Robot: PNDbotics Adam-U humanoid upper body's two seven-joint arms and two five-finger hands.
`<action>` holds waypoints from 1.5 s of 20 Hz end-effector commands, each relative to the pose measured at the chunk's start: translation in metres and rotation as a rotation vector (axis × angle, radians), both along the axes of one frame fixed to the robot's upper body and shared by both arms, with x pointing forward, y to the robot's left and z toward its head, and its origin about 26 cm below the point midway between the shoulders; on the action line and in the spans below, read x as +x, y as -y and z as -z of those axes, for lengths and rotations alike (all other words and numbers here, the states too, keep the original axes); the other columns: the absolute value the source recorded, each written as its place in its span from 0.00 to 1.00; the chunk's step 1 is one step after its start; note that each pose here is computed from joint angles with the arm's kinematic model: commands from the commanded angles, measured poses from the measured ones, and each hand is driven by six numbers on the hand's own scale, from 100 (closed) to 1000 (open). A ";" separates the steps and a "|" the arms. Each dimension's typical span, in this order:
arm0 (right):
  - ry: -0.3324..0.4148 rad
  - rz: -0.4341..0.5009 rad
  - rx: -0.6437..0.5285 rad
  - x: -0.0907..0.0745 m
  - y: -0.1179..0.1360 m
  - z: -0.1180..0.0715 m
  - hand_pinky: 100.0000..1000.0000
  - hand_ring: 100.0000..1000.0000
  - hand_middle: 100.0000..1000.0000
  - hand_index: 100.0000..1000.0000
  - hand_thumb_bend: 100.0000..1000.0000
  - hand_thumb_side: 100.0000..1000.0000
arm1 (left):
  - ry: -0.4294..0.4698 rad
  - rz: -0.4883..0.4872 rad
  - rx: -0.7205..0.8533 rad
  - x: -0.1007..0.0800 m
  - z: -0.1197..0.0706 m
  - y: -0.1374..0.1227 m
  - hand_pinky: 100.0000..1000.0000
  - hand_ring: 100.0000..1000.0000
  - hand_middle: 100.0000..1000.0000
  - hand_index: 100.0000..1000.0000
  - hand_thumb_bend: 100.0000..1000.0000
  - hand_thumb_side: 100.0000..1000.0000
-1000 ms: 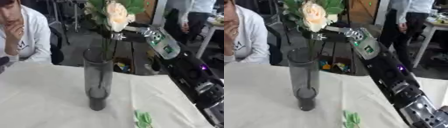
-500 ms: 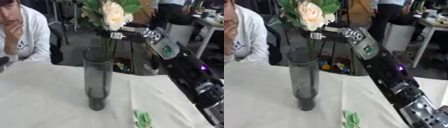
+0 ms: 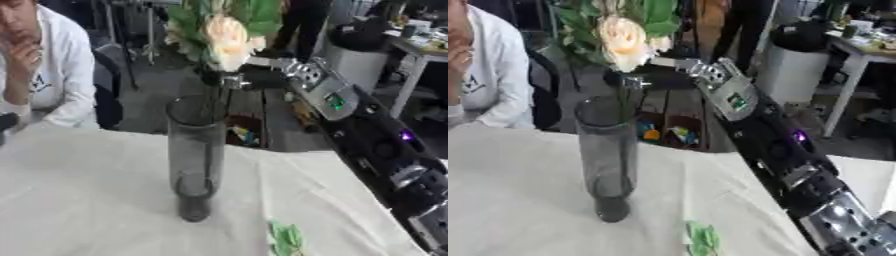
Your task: Arrange flowers into the vase.
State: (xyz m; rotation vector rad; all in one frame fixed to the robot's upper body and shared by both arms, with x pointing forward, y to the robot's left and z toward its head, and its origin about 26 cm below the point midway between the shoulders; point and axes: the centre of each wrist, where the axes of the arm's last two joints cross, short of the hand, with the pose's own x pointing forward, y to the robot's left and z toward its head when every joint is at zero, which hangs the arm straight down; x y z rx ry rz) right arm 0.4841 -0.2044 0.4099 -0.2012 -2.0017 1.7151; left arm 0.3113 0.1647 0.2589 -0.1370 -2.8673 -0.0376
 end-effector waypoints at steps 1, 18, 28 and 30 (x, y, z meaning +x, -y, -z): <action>0.117 -0.117 -0.222 -0.003 0.016 -0.011 0.94 1.00 1.00 1.00 0.13 0.57 | 0.029 0.000 0.015 -0.003 -0.006 -0.002 0.76 0.89 0.84 0.97 0.00 1.00; 0.185 -0.088 -0.340 0.008 0.047 0.001 0.94 1.00 1.00 1.00 0.14 0.55 | 0.029 -0.005 0.027 -0.003 -0.006 -0.004 0.75 0.89 0.84 0.97 0.00 1.00; 0.175 -0.081 -0.323 0.010 0.046 0.003 0.94 1.00 1.00 1.00 0.11 0.60 | 0.027 -0.007 0.026 -0.003 -0.006 -0.004 0.76 0.89 0.84 0.97 0.00 1.00; 0.169 -0.077 -0.314 0.011 0.046 0.003 0.94 1.00 1.00 1.00 0.10 0.60 | 0.026 -0.009 0.024 -0.003 -0.005 -0.005 0.75 0.89 0.84 0.97 0.00 1.00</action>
